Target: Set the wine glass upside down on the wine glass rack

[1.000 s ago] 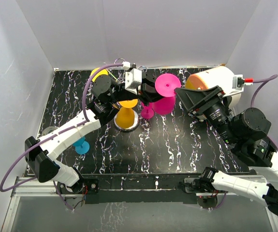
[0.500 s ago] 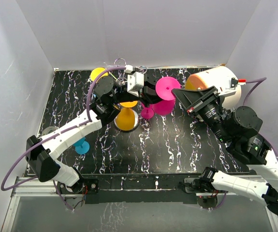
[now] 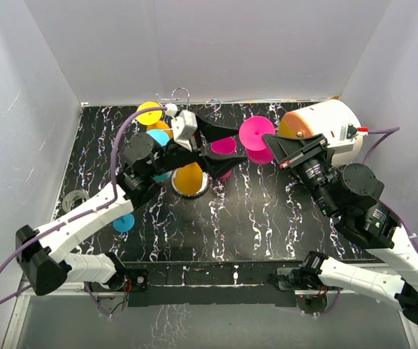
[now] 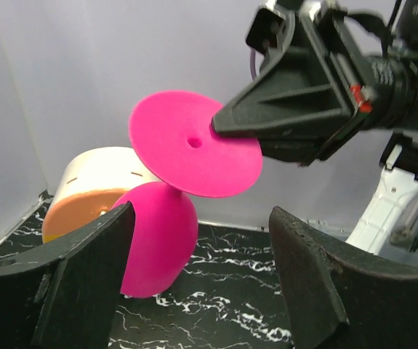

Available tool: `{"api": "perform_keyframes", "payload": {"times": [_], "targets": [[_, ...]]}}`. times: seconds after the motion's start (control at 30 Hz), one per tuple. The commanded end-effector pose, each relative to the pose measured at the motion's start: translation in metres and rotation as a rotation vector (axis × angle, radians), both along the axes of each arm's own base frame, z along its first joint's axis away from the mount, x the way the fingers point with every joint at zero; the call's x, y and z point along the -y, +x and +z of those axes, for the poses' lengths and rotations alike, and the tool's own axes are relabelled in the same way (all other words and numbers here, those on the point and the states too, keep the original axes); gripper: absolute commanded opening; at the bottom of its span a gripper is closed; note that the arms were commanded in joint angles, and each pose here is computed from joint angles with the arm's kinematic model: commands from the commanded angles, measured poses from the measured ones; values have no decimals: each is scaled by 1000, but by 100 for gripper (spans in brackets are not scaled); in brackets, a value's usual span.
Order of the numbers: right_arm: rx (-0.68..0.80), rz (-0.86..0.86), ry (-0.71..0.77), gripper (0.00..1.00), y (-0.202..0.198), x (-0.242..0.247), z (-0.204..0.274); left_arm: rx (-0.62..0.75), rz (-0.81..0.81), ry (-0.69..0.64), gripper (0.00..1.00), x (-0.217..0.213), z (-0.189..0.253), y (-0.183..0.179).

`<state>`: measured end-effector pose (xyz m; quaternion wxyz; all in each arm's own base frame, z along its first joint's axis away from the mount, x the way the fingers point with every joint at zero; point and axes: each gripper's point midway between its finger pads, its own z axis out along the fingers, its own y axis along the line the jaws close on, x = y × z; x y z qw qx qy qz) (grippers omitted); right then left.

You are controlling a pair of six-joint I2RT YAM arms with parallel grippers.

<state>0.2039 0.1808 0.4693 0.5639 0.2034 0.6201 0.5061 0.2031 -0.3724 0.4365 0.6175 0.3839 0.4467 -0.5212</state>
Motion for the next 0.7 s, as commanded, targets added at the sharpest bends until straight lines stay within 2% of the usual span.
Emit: {"api": "perform_keyframes", "payload": {"times": [0.0,0.1,0.17,0.27,0.4,0.57,0.67], "targets": [[31,-70,77,0,3,16,18,-130,112,-70,73,-28,32,1],[22,-79,71,0,6,15,15,-310,190,-78,73,-36,37,13],[19,-78,68,0,7,13,14,-511,243,-88,72,-39,33,23],[15,-75,66,0,7,12,11,-682,227,-98,72,-35,30,23],[56,-20,45,0,2,2,15,-782,166,-179,70,-32,45,18],[77,28,33,0,-2,-7,16,-826,150,-147,51,-20,44,23],[88,44,39,0,-4,-9,16,-845,108,-129,47,-12,40,20]]}}
